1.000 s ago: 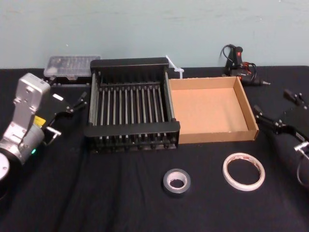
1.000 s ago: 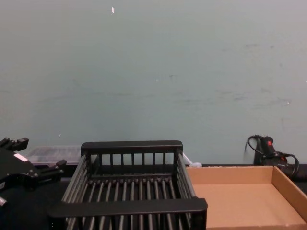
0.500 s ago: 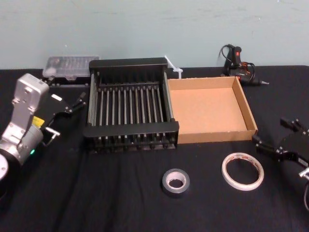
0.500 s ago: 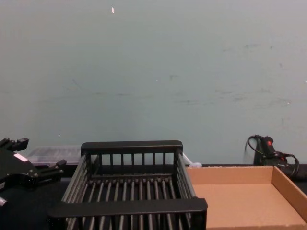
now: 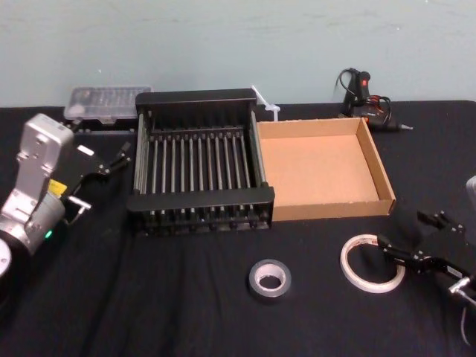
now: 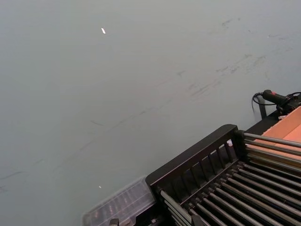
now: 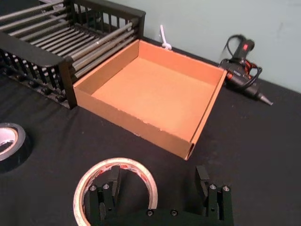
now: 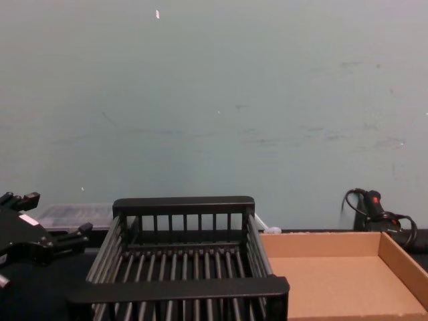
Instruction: Pick up the white tape and place it into the black box , Pick up the silver tape and place it into the brown box.
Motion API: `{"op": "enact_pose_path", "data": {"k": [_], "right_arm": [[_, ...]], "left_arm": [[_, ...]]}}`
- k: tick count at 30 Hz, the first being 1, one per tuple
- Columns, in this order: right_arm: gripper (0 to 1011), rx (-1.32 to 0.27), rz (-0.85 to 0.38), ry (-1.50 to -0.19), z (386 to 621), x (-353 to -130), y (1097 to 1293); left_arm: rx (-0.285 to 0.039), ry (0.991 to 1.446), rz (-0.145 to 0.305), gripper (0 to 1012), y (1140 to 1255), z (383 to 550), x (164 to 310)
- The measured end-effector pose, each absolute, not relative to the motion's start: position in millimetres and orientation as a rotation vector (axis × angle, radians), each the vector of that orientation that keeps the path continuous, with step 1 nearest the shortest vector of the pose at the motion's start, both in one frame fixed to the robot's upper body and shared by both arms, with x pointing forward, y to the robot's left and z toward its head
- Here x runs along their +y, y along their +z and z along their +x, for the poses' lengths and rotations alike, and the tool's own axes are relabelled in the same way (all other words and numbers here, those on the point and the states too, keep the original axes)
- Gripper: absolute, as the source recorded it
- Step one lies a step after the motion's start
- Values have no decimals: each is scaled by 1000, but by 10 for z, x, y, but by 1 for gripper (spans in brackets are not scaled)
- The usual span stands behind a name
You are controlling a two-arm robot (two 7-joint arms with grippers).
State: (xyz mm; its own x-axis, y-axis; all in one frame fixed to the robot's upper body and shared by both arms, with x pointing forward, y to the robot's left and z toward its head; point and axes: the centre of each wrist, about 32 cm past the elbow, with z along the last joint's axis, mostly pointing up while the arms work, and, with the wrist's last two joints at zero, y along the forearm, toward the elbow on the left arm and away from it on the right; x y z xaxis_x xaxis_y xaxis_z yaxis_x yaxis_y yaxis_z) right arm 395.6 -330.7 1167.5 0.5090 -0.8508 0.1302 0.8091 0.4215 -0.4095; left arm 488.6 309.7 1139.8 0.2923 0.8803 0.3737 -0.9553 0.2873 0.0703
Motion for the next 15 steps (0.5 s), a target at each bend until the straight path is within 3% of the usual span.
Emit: {"op": "enact_pose_path", "data": {"k": [15], "right_arm": [[1002,177,-473,-1034,4036,-3309,11548]], "left_arm": [[-285,1248,305,1002,11398,4886,3097]]}}
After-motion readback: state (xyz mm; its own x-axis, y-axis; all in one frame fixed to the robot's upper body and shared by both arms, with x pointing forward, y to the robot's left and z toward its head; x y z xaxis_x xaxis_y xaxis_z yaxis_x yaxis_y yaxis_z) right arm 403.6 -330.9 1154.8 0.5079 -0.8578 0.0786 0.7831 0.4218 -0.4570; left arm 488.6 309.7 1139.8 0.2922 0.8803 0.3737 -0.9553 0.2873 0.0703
